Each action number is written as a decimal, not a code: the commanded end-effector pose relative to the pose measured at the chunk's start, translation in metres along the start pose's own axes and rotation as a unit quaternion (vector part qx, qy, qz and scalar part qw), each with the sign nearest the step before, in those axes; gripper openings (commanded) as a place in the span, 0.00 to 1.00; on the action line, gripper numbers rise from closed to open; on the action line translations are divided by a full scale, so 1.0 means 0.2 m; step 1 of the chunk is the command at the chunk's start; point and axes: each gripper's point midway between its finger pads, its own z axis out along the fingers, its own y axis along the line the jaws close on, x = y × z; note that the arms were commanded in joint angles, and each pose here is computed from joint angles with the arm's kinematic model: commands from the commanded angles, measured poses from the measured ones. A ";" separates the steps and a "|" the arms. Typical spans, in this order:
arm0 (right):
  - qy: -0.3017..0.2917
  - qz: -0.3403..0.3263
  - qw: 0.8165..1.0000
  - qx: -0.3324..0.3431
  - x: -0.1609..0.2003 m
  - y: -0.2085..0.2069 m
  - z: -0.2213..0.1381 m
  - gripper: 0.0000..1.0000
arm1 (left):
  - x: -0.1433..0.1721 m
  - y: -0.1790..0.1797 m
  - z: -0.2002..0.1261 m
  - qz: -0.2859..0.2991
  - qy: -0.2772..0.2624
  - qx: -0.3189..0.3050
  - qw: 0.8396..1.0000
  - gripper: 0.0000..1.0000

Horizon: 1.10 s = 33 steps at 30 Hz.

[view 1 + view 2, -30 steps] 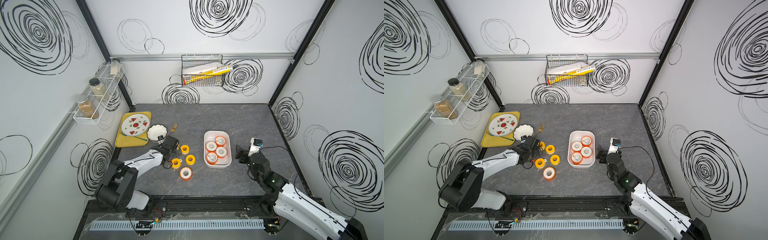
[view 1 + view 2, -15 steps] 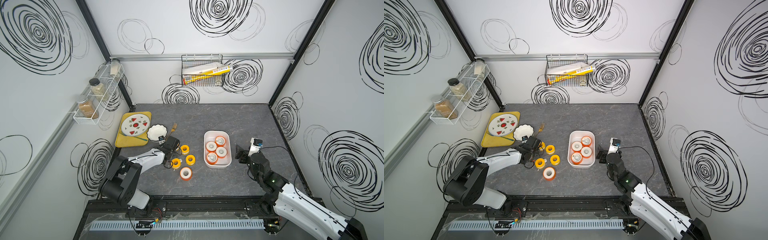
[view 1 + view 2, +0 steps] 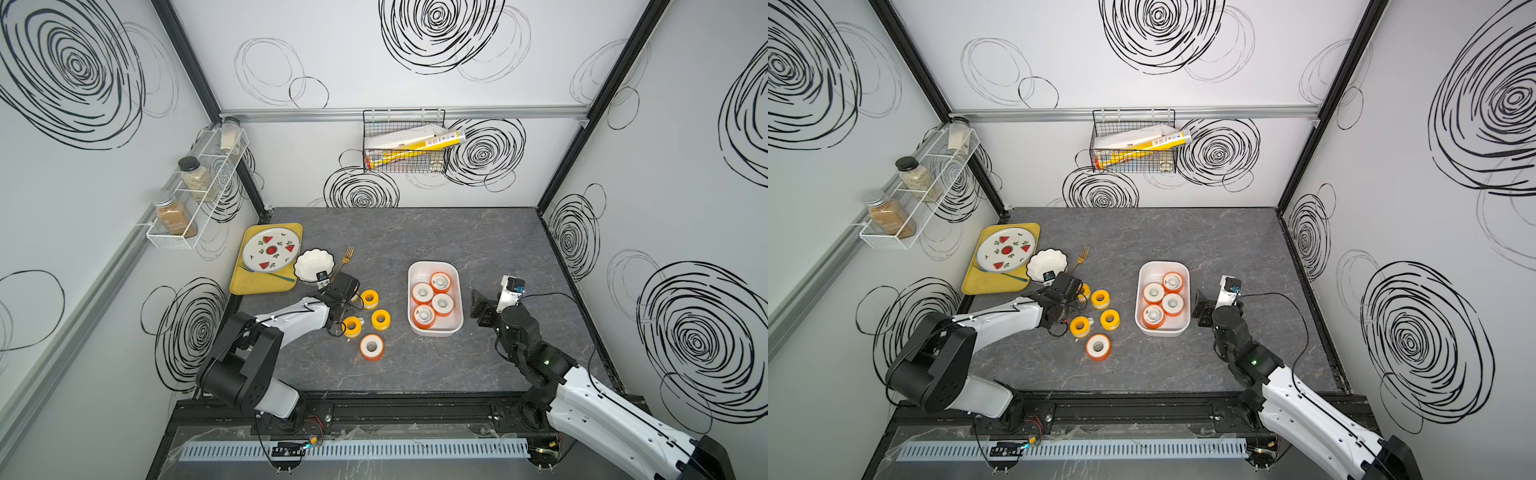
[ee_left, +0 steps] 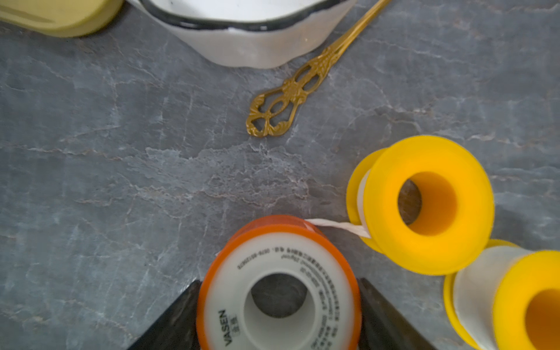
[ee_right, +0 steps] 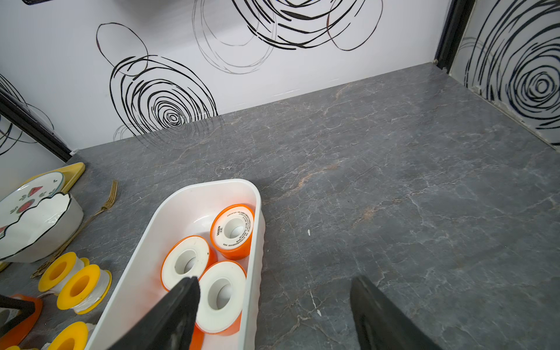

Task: Put the sealing tape into the storage box
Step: Pick up the sealing tape at the center of the board, then place the sealing tape in the storage box.

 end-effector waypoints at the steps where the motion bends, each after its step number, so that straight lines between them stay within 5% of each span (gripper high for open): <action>1: -0.011 0.008 1.000 0.002 -0.02 0.00 0.00 0.83 | -0.05 0.01 -0.08 -0.009 -0.020 0.011 1.000 0.62; 14: -0.010 0.006 1.000 0.003 -0.02 0.00 0.00 0.83 | -0.17 -0.25 -0.42 0.022 -0.057 0.109 0.992 0.61; 21: -0.009 0.006 1.000 0.004 -0.02 0.00 0.01 0.83 | -0.15 -0.65 -0.60 0.098 -0.058 0.165 0.980 0.60; 33: -0.022 0.021 0.999 0.015 -0.03 -0.05 -0.02 0.82 | -0.01 -1.33 -0.67 0.218 -0.031 0.243 0.945 0.60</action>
